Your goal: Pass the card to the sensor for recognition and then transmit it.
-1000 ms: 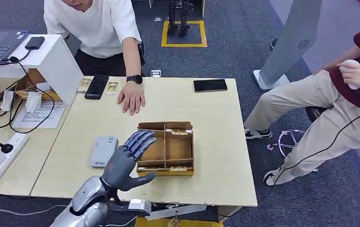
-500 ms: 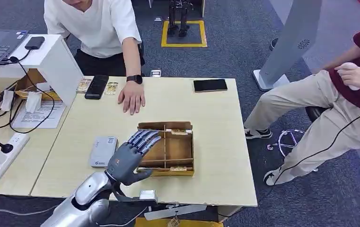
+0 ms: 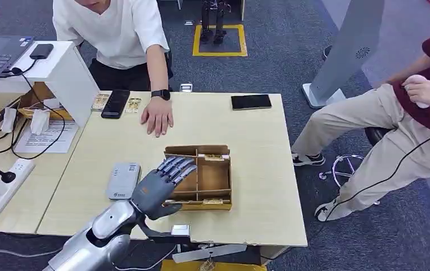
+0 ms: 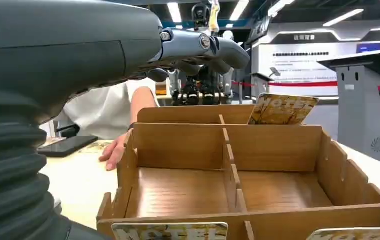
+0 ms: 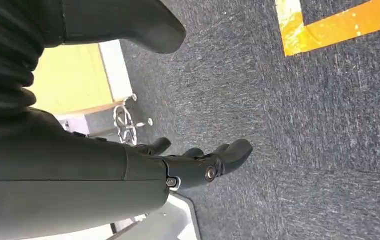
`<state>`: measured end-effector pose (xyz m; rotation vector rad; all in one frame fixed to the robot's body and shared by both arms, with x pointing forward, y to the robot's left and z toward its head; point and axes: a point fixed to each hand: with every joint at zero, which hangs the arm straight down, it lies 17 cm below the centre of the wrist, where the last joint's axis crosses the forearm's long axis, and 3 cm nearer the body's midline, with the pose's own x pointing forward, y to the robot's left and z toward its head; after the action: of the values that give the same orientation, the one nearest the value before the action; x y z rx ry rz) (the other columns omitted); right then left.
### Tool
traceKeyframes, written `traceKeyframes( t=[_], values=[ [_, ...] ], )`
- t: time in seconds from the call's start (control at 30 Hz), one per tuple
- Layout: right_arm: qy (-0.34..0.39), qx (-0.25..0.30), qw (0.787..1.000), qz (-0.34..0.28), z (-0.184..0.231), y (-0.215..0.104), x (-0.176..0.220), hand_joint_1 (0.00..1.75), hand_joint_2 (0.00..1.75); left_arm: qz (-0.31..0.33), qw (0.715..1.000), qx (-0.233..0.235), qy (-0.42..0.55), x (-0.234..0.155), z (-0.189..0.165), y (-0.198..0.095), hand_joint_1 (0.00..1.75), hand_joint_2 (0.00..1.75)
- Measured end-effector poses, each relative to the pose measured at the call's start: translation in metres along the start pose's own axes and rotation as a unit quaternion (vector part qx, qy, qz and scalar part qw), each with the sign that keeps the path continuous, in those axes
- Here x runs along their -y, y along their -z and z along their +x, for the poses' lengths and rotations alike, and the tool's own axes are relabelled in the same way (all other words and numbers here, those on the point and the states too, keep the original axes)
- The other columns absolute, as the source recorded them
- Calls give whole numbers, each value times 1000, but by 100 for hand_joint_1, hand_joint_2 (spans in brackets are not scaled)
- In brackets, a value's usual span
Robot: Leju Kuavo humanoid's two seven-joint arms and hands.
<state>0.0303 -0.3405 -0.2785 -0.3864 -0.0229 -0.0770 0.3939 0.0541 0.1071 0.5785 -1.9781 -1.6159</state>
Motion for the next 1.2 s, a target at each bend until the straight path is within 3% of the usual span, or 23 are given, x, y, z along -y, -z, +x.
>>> traceKeyframes(
  t=[0.3, 0.33, 0.37, 0.6, 1.2],
  values=[
    [4, -4, 1000, 0, -2, 0, 0, 0, 175, -3, 1000, 2, 3, -1, -1, 2, 0, 175],
    [5, -5, 1000, 0, -2, 0, 0, 0, 175, -4, 1000, 2, 3, -1, -1, 2, 161, 175],
    [5, -6, 1000, 0, -3, 0, 0, 0, 175, -6, 1000, 2, 1, 0, -1, 2, 175, 175],
    [6, -8, 1000, 0, -3, 0, 1, 0, 175, -12, 1000, 12, 2, 3, 2, -1, 175, 175],
    [10, -8, 1000, -9, -3, 1, 5, 0, 175, -119, 991, 52, -14, 43, 15, -8, 175, 175]
  ],
)
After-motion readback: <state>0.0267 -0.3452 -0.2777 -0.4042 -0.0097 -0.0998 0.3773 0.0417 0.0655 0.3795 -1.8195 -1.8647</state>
